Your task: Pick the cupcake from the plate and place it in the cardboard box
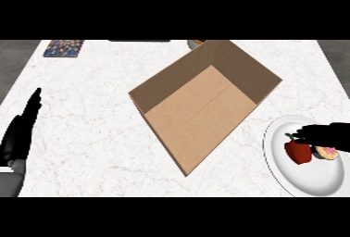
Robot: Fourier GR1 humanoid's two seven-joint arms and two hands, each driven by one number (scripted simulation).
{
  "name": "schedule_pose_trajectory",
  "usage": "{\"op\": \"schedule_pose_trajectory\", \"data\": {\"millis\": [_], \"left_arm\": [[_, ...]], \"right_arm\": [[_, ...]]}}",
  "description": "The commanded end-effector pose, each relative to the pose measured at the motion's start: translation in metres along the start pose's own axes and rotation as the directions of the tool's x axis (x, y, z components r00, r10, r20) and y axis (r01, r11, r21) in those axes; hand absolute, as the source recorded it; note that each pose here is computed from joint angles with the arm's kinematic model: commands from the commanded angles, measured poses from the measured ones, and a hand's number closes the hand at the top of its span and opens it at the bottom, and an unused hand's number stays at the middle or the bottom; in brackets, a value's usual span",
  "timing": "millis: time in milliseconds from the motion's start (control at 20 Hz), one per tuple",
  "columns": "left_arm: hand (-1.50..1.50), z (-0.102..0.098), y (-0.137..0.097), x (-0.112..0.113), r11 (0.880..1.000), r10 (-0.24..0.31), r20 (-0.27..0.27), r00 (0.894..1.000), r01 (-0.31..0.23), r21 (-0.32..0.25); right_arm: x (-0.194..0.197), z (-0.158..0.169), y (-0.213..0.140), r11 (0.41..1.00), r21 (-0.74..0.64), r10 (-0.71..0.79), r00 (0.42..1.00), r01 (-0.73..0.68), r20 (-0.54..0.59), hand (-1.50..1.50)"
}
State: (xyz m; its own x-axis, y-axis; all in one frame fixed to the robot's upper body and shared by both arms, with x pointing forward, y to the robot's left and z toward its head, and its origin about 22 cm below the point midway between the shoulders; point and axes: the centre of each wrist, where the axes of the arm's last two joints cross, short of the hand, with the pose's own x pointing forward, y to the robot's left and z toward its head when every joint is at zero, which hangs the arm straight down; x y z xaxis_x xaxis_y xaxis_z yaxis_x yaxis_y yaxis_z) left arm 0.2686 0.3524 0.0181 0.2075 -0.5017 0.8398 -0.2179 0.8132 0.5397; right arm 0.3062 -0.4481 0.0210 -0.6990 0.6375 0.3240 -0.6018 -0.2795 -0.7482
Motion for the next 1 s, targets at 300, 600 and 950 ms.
{"op": "schedule_pose_trajectory", "data": {"millis": [300,600,950], "left_arm": [[0.00,0.000,0.001,0.009,1.000,0.007,0.006,1.000,-0.007,-0.008],[0.00,0.006,0.005,-0.010,1.000,0.007,0.008,1.000,-0.007,0.005],[0.00,0.000,0.012,-0.002,0.999,0.001,-0.019,1.000,-0.001,0.033]], "right_arm": [[-0.008,-0.013,-0.007,0.982,-0.185,0.057,0.990,-0.033,0.127,1.50],[-0.007,-0.021,-0.002,0.953,-0.292,0.118,0.988,-0.083,0.103,1.50],[-0.002,-0.030,0.000,0.847,-0.529,-0.106,0.958,-0.054,-0.267,1.50]]}}
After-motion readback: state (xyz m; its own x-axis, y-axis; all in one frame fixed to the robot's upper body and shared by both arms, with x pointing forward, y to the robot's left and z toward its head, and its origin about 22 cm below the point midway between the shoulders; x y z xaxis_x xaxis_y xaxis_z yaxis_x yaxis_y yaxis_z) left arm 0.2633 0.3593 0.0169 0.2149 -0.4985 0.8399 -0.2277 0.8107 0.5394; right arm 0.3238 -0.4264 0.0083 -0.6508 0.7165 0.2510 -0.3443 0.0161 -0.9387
